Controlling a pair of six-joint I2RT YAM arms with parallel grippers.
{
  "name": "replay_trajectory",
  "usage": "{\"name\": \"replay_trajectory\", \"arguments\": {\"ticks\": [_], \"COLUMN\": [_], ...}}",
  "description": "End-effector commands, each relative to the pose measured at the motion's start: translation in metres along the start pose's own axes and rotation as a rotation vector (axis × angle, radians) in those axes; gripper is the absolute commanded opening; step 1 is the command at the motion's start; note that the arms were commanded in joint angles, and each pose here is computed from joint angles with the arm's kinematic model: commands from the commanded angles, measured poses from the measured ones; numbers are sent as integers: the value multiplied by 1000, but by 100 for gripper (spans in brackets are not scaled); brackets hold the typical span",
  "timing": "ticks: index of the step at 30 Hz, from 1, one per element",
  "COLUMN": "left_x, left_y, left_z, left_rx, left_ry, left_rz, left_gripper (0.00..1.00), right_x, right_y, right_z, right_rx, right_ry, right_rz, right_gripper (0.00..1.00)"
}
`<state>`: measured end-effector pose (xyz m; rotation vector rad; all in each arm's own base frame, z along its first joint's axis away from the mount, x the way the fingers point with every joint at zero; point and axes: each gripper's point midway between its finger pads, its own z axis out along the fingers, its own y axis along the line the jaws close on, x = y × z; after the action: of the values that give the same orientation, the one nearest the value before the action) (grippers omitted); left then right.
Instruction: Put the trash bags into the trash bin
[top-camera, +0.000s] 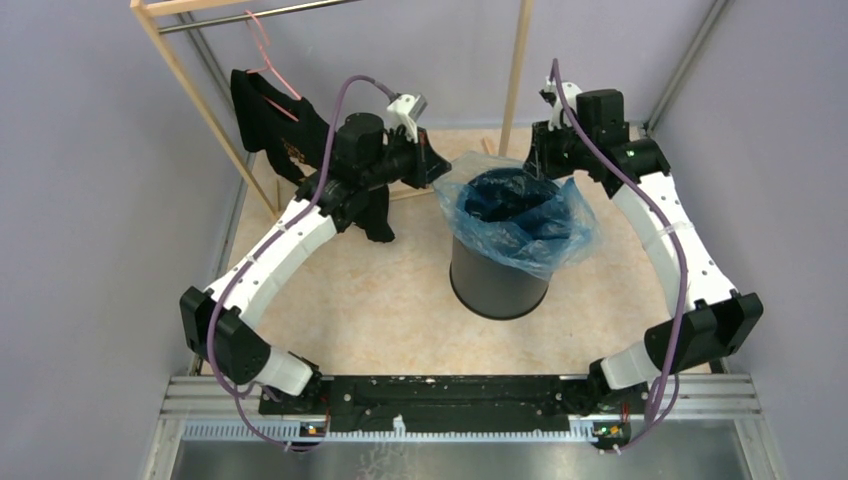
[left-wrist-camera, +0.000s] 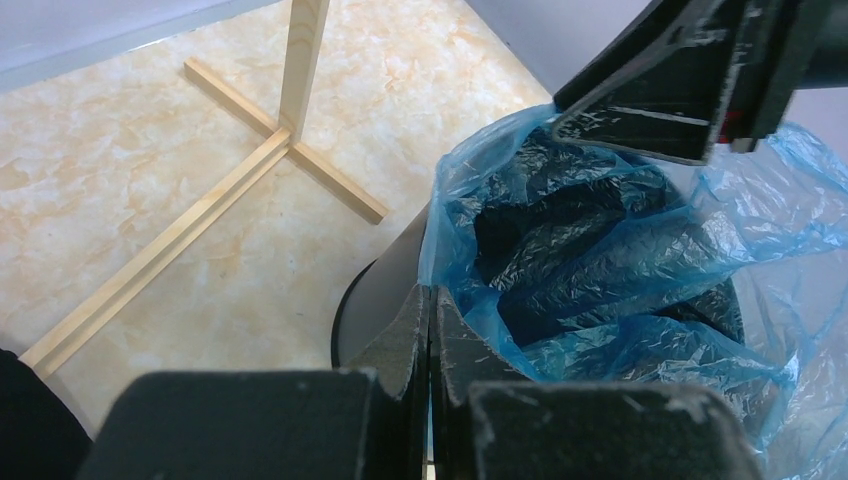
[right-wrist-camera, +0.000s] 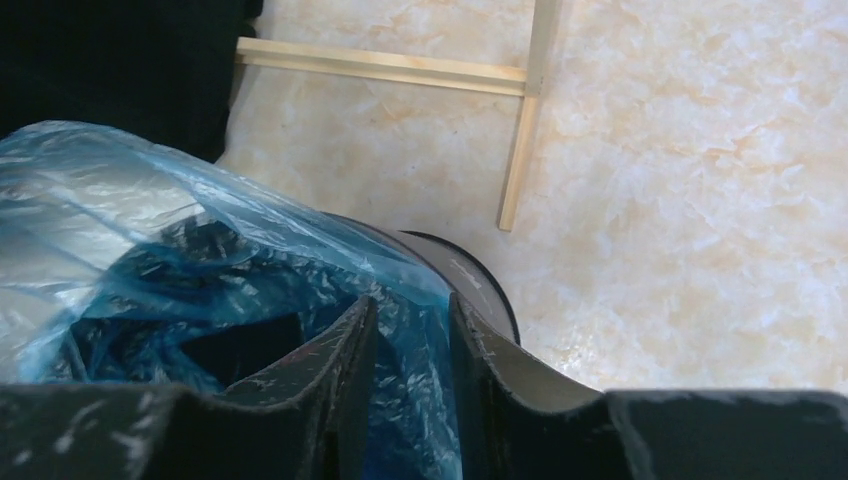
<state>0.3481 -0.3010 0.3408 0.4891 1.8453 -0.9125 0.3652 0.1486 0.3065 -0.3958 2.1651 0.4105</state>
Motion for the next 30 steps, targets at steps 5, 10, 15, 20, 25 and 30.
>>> {"name": "replay_trajectory", "arguments": {"ticks": [5, 10, 15, 20, 25, 30], "left_x": [-23, -11, 18, 67, 97, 114], "left_y": [5, 32, 58, 76, 67, 55], "left_z": [2, 22, 38, 36, 24, 10], "left_rx": [-43, -149, -233, -289, -234, -191], "left_ry": [-56, 16, 81, 180, 209, 258], "left_rz": [22, -15, -44, -80, -138, -168], "left_gripper": [0, 0, 0, 0, 0, 0], "right_x": [-28, -28, -12, 12, 21, 4], "right_y": [-17, -29, -45, -58, -56, -56], "right_z": [6, 17, 33, 40, 33, -10], "right_rx": [95, 154, 218, 279, 279, 345], "right_ry": [-131, -129, -65, -15, -17, -48], "right_rz": [34, 60, 79, 85, 109, 171], "right_gripper": [5, 0, 0, 0, 0, 15]}}
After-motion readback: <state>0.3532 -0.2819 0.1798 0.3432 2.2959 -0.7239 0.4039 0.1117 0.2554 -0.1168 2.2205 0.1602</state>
